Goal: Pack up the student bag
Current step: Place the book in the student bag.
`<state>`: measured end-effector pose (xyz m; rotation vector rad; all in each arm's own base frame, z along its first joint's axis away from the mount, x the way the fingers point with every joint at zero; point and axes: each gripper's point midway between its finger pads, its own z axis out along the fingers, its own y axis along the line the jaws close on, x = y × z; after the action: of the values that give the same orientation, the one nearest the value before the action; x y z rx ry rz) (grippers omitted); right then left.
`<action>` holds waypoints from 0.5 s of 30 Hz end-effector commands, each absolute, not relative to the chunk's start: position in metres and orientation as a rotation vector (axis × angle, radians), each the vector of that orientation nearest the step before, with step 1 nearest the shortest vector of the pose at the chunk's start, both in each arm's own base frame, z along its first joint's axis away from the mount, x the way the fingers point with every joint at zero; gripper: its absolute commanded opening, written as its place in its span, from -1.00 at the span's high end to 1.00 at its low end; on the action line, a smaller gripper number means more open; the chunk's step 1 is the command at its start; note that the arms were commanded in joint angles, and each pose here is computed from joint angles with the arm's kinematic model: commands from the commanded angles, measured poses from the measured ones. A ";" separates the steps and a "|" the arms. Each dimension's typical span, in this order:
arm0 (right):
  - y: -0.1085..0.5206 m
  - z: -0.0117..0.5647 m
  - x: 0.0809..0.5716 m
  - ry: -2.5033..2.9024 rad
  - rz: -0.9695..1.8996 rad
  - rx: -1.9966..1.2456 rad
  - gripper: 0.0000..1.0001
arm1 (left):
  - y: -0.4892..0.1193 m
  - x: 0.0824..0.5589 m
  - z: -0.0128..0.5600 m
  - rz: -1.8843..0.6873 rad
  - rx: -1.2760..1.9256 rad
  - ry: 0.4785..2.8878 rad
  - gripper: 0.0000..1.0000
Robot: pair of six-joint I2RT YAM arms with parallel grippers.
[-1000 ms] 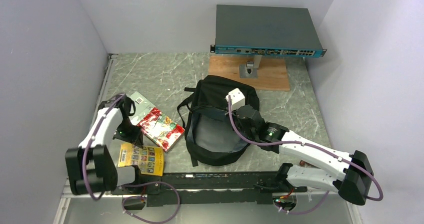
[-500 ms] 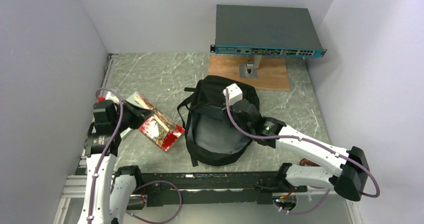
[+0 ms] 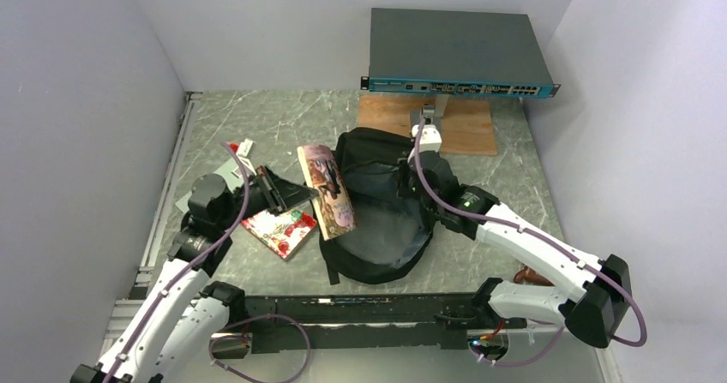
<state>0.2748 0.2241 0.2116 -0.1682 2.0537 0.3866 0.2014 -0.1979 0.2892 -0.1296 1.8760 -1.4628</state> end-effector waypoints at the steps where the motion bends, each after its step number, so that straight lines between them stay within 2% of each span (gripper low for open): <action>1: 0.216 0.264 0.299 1.946 0.548 0.140 1.00 | -0.219 0.184 0.317 -1.635 -0.027 1.718 1.00; 7: 0.208 0.272 0.305 1.907 0.614 0.181 1.00 | -0.228 0.177 0.274 -1.717 -0.114 1.719 1.00; 10: 0.212 0.266 0.304 1.914 0.628 0.162 1.00 | -0.225 0.178 0.224 -1.746 -0.243 1.745 1.00; 15: 0.221 0.253 0.302 1.950 0.658 0.123 1.00 | -0.219 0.184 0.162 -1.631 -0.346 1.871 1.00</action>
<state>0.2921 0.2042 0.2171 0.0979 2.0811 0.5087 0.1721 -0.2218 0.1538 -0.3330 1.9624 -1.6516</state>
